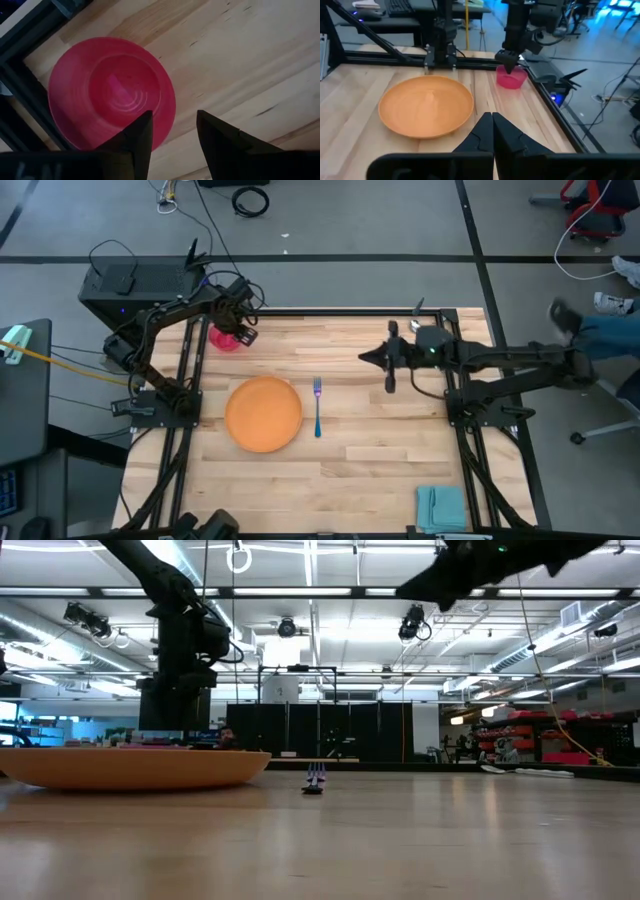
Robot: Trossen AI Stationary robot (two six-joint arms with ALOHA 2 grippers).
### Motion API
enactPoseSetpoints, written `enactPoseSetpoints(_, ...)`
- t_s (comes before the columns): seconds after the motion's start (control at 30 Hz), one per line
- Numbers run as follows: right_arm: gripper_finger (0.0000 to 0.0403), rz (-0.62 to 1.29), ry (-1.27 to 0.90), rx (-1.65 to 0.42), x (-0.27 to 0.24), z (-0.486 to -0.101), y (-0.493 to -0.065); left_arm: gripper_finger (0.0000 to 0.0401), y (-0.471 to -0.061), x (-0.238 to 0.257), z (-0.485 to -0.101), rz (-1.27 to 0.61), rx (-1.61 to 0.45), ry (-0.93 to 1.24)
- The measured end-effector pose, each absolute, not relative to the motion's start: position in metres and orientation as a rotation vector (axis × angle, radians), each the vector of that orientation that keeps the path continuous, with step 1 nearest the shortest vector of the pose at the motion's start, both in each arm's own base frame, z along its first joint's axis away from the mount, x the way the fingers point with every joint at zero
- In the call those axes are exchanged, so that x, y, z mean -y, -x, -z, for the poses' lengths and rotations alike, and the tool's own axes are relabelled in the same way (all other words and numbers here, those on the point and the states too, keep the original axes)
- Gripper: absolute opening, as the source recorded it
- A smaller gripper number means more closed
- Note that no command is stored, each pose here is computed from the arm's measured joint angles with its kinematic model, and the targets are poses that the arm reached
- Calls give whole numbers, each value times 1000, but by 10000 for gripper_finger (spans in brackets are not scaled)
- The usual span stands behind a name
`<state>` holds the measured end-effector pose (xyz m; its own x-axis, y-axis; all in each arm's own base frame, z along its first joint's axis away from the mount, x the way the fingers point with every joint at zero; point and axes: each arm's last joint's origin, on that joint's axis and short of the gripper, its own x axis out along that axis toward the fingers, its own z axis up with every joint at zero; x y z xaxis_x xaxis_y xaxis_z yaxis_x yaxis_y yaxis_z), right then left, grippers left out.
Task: Set table place
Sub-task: Place the metal spoon into the pink bowl
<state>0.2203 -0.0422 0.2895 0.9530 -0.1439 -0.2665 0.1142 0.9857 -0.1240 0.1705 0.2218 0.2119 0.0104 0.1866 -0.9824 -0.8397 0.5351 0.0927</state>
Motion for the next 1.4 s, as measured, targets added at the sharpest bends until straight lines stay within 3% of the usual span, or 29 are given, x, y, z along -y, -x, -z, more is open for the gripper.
enactPoseSetpoints(0.27, 1, 141, 56, -411, 72, -319, -271, 160, -171, -222, -212, -901, -1318, 645)
enactPoseSetpoints(0.57, 1, 78, 50, -532, 84, -322, -312, 160, -172, -224, -212, -943, -1273, 677)
enactPoseSetpoints(1.2, 2, 63, 59, -522, 83, -329, -306, 160, -182, -241, -164, -944, -1389, 741)
enactPoseSetpoints(1.4, 2, 62, 63, -520, 82, -329, -306, 160, -185, -240, -157, -867, -1450, 683)
